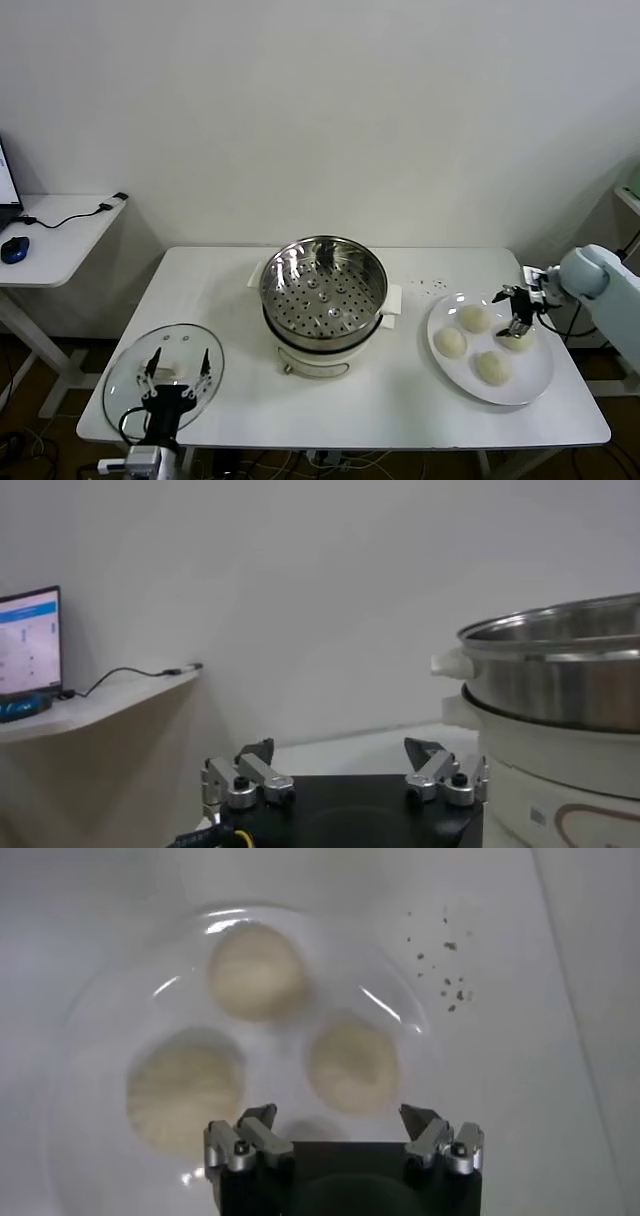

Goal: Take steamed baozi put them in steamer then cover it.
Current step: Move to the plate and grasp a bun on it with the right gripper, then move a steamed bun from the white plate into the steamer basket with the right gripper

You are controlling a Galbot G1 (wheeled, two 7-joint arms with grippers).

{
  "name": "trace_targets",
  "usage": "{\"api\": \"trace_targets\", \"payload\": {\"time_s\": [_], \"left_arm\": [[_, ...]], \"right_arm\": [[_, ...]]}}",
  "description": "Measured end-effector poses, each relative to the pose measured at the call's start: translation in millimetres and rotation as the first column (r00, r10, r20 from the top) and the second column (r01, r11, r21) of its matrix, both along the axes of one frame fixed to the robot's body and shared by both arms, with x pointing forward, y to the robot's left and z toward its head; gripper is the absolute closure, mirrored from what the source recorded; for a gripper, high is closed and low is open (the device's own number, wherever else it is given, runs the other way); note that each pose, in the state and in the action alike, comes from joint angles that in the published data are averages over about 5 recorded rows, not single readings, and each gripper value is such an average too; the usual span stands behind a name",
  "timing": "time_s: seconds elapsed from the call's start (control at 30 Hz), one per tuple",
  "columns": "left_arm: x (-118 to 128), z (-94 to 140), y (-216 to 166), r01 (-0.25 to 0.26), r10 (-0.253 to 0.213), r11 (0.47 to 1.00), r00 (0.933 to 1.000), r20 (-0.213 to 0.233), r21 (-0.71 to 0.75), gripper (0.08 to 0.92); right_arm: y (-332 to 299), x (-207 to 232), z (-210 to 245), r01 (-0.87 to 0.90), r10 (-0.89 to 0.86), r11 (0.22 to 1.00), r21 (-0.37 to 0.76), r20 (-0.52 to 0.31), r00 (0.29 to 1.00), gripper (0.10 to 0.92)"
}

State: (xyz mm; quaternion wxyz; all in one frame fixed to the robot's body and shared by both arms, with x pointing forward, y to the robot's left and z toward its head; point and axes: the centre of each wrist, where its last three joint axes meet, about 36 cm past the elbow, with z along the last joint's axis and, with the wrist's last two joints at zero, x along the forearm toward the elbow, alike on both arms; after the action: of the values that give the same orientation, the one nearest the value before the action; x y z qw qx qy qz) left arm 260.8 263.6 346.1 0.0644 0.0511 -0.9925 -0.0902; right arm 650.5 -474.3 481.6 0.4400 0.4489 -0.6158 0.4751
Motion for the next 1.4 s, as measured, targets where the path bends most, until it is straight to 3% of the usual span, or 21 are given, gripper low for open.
{"api": "trace_targets", "payload": {"time_s": [0.67,1.03,1.4], "left_arm": [[1,-4,3,-0.024,0.023,0.999,0.9995,-0.019,-0.023,0.177],[1,-5,4,-0.036,0.035,0.999,0.9990,-0.028,-0.025,0.177],[-1,-6,4,-0.048,0.047,0.999,0.9982,-0.037,-0.023,0.177]], "right_arm": [[43,50,-24,-0.085,0.073,0.991,-0.106,-0.109,0.991,0.202],[51,55,-30,-0.104,0.089,0.987,-0.122,-0.124,0.988,0.303],[52,58,-17,-0.133,0.120,0.985,-0.108,-0.122,0.985,0.342]]}}
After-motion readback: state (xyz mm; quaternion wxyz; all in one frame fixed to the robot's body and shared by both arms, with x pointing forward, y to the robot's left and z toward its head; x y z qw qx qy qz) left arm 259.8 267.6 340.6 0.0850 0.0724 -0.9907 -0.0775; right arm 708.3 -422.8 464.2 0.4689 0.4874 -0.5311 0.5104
